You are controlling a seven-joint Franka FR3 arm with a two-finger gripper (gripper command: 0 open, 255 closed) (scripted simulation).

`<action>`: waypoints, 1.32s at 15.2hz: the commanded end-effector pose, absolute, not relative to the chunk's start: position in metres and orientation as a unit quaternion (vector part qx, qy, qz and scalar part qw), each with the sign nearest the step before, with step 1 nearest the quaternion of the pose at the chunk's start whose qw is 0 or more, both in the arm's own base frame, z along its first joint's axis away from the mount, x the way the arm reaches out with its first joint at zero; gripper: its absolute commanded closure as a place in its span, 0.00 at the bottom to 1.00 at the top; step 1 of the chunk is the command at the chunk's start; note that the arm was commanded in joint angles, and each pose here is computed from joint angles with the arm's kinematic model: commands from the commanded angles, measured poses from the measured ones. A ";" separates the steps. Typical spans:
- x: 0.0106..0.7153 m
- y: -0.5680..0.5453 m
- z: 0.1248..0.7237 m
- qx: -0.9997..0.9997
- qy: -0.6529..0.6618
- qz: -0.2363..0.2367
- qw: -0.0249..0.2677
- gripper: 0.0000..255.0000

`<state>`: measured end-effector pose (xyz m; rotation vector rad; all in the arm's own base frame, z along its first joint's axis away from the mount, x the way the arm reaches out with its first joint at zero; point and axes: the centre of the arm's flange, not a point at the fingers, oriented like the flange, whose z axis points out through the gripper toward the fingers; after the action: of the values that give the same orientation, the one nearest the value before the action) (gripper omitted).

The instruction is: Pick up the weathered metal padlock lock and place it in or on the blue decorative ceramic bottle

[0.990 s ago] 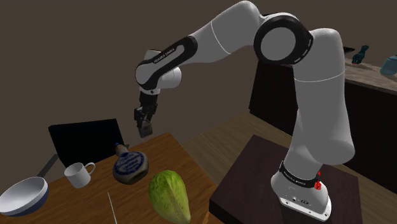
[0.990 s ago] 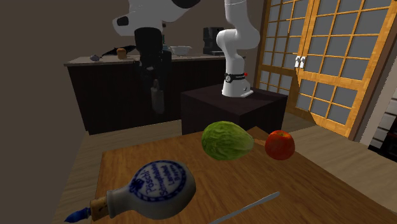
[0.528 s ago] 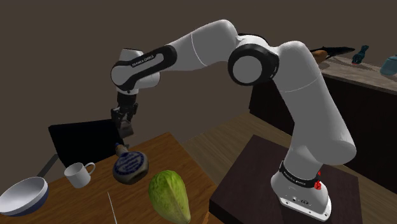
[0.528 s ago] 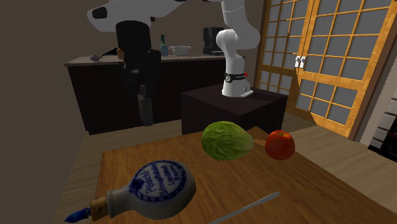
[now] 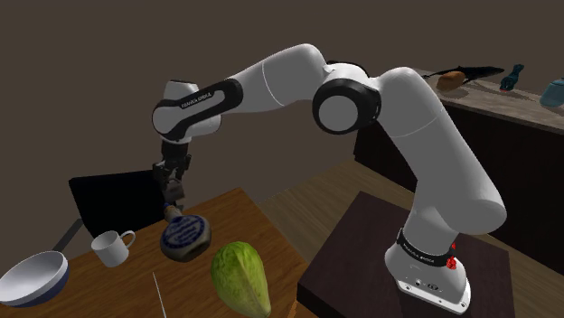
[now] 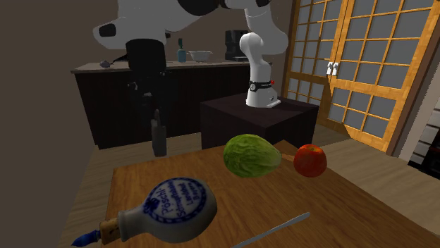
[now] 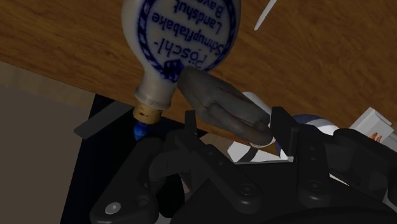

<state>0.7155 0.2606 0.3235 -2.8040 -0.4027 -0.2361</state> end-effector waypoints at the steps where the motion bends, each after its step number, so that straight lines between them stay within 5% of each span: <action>1: 0.714 0.260 0.313 -0.975 -0.140 -0.082 0.149 1.00; 18: 0.714 0.260 0.263 -0.975 -0.140 -0.082 0.149 1.00; 19: 0.714 0.260 0.263 -0.975 -0.140 -0.082 0.149 0.00; 20: 0.714 0.260 0.263 -0.975 -0.140 -0.082 0.149 0.00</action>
<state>0.7144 0.2605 0.2634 -2.8037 -0.4030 -0.2366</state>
